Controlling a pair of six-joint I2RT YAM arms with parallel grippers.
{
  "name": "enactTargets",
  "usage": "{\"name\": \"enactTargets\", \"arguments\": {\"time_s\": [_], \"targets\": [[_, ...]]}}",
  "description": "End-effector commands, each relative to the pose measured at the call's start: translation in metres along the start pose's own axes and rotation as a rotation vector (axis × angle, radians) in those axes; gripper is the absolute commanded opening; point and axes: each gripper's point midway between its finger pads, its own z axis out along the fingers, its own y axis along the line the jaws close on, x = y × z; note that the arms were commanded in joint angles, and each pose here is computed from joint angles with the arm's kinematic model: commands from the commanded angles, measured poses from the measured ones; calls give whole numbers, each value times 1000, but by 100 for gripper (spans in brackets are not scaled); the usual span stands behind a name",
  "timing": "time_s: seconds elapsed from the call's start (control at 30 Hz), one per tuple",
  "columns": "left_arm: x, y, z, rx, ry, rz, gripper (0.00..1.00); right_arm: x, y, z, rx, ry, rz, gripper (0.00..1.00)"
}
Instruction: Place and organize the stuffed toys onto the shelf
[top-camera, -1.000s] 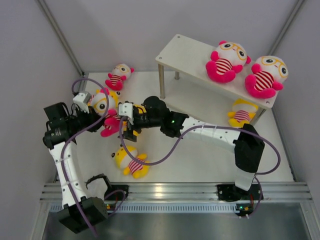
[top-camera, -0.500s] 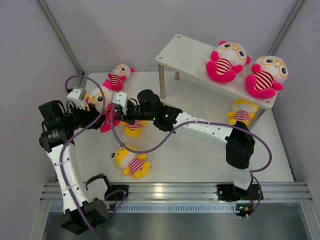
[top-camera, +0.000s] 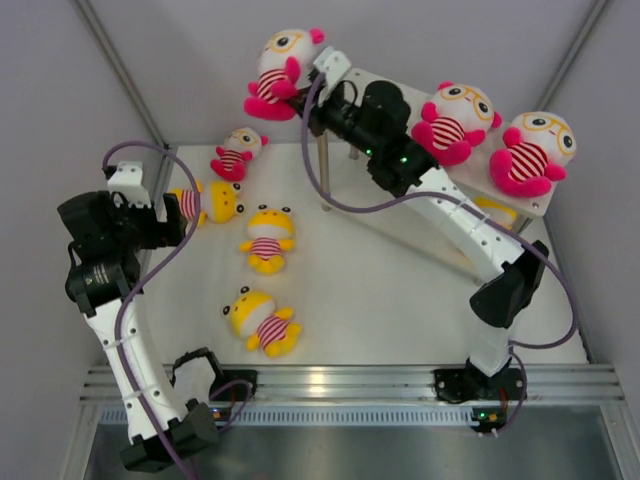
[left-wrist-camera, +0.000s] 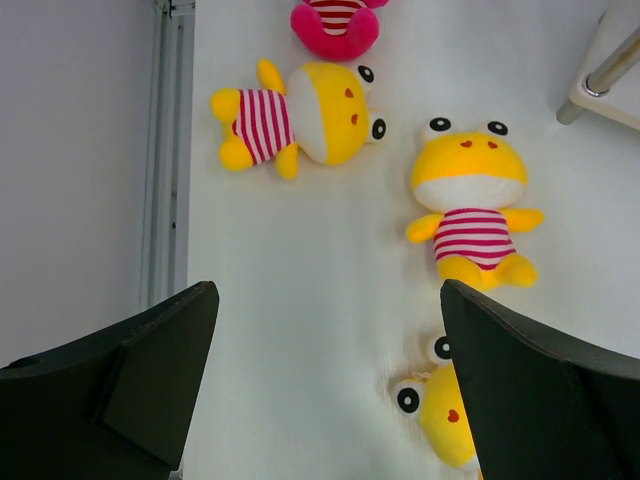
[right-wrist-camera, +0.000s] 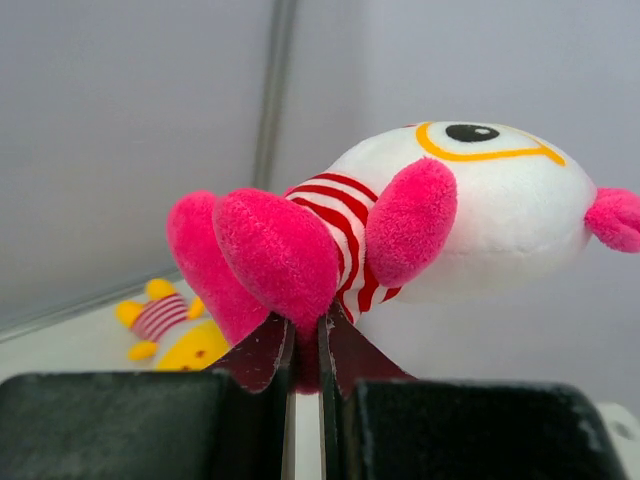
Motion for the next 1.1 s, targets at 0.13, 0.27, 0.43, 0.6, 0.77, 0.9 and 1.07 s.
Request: {"name": "enactTargets", "arguments": {"time_s": [0.13,0.27,0.43,0.6,0.77,0.9,1.07], "targets": [[8,4,5,-5,34,22,99,-68,-106,-63,206,-77,-35,0],[12,2,8,13,43,21,99,-41,-140,-94,285,37,-11,0],[12,-1,10,34,43,15,99,-13,-153,-115,321,134,54,0],[15,-2,10,33,49,9,99,-20,-155,-138,383,122,35,0],[15,-2,8,31,44,13,99,-9,-159,-156,430,176,63,0],[16,-3,8,34,44,14,99,0,-163,-174,480,200,78,0],[15,-4,8,41,42,20,99,1,-161,-186,451,209,91,36]]}}
